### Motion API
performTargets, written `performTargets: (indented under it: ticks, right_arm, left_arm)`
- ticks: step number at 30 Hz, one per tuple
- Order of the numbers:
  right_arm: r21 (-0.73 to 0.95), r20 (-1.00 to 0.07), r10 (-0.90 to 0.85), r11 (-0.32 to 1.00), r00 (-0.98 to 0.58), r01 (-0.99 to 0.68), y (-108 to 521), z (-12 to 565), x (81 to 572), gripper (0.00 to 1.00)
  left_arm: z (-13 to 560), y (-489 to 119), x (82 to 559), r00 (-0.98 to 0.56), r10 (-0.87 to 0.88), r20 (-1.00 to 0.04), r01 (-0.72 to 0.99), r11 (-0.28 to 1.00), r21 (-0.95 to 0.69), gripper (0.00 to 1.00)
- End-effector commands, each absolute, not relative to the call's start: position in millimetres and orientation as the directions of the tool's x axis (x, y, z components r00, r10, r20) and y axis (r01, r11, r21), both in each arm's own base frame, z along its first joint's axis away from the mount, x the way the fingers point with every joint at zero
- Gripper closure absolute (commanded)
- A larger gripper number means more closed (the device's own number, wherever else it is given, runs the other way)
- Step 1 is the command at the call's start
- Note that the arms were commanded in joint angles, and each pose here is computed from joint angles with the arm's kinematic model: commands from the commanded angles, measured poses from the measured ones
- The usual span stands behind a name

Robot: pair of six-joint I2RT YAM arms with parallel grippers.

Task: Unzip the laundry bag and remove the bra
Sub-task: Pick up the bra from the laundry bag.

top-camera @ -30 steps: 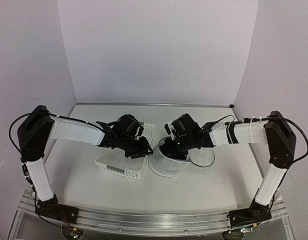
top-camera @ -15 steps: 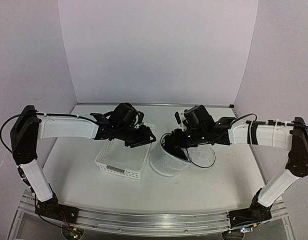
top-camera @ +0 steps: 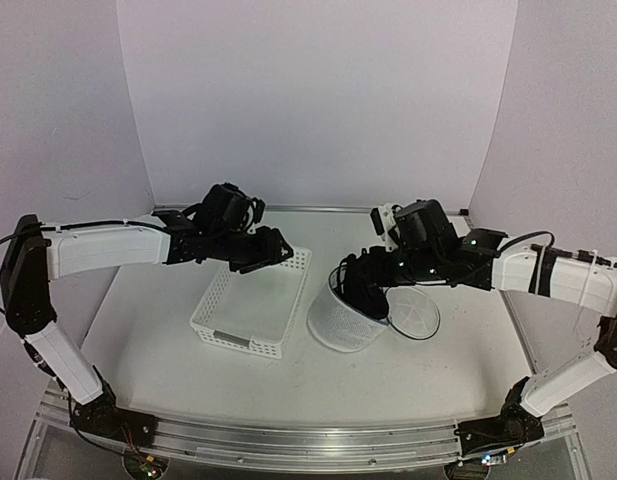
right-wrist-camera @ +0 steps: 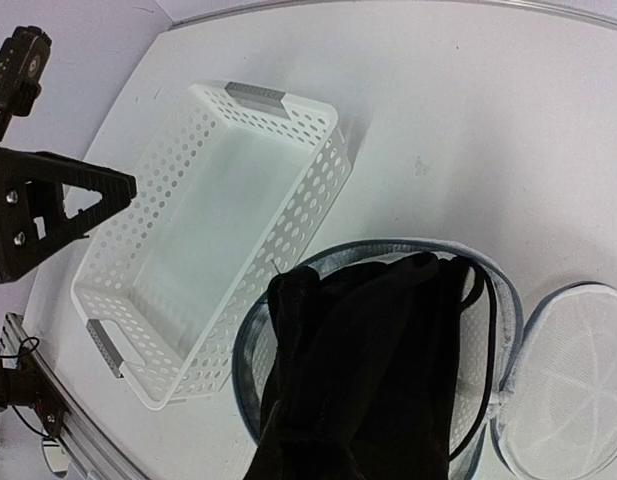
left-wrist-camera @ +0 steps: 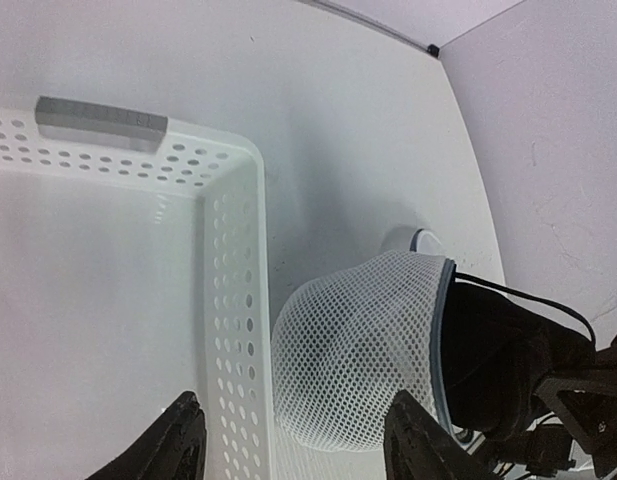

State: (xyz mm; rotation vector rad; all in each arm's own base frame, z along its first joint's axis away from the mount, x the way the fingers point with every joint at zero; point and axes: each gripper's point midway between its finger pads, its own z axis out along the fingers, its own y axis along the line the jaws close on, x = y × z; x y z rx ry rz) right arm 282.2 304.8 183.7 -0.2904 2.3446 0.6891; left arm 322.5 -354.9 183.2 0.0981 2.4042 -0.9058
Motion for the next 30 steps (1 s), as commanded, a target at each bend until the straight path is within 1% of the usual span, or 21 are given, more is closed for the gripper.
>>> performTargets:
  ticks: [1, 9, 17, 30]
  right_arm:
    - [0.388, -0.73, 0.01, 0.829, -0.683, -0.403, 296.9, 223.1, 283.6, 1.0]
    - [0.378, -0.773, 0.04, 0.831, -0.633, -0.409, 284.4, 253.6, 281.2, 1.0]
    - [0.377, -0.832, 0.087, 0.813, -0.548, -0.444, 278.4, 311.2, 281.9, 1.0]
    - [0.349, -0.907, 0.146, 0.785, -0.394, -0.512, 271.6, 400.0, 280.7, 1.0]
  left_arm:
    - [232.5, -335.9, 337.5, -0.767, -0.186, -0.615, 0.286, 0.758, -0.586, 0.38]
    - [237.2, -315.9, 343.2, -0.75, -0.216, -0.625, 0.261, 0.772, -0.58, 0.38]
    - [237.4, -302.0, 344.0, -0.735, -0.217, -0.642, 0.246, 0.798, -0.551, 0.37]
    - [255.0, -266.0, 344.3, -0.663, -0.215, -0.717, 0.209, 0.867, -0.453, 0.33]
